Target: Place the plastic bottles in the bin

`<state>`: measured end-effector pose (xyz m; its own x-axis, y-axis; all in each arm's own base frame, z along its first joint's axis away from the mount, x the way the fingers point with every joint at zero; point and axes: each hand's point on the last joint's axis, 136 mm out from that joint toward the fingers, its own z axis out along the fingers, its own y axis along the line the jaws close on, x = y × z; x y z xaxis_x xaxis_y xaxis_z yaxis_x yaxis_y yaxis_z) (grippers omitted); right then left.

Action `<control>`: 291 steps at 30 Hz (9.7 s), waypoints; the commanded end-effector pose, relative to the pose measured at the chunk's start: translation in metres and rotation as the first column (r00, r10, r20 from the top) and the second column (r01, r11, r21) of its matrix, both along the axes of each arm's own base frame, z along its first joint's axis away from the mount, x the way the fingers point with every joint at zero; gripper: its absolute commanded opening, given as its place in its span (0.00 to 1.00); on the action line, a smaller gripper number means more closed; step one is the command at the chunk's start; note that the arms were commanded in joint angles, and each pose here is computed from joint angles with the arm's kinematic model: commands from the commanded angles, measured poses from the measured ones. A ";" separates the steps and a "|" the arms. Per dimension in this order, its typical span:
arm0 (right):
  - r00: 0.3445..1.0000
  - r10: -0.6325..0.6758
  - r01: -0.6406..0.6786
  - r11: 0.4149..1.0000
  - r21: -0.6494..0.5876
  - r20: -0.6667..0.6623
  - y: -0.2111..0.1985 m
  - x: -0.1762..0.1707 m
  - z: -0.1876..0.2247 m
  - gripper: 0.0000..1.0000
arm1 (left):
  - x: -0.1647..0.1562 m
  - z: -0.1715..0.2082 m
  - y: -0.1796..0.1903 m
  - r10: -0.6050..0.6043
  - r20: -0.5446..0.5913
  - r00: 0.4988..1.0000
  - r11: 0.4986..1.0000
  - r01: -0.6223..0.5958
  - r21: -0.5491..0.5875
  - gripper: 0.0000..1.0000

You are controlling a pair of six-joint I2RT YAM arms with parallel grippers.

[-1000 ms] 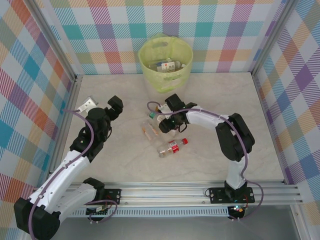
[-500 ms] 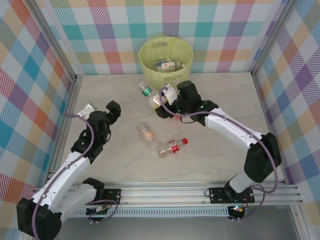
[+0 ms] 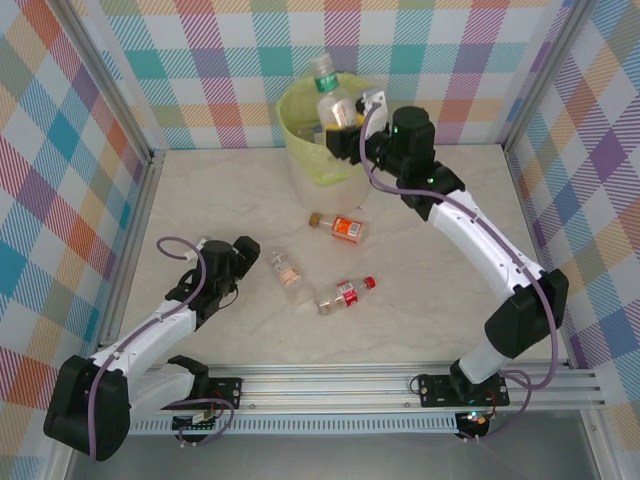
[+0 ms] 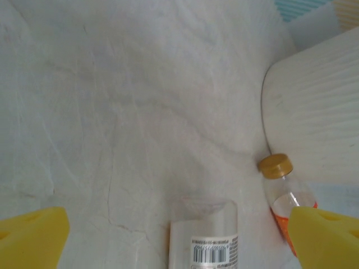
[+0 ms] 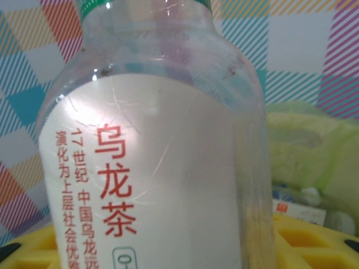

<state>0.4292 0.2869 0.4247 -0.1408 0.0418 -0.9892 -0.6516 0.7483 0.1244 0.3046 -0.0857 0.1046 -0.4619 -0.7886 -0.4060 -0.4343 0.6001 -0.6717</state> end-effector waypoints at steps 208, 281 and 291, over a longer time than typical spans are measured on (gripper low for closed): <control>0.826 0.447 -0.556 0.750 -0.358 -0.344 -0.029 -0.185 -0.227 1.00 | 0.159 0.341 -0.139 -0.600 0.472 0.646 0.759 0.273 0.591 1.00; 0.866 0.489 -0.472 0.725 -0.502 -0.107 0.048 -0.143 -0.168 0.56 | 0.036 0.159 0.016 -0.060 0.374 0.925 0.967 -0.039 0.251 1.00; 0.963 0.236 -0.210 0.960 -0.183 0.131 -0.002 -0.052 -0.021 0.55 | 0.027 0.147 0.024 -0.039 0.352 0.935 0.968 -0.053 0.246 1.00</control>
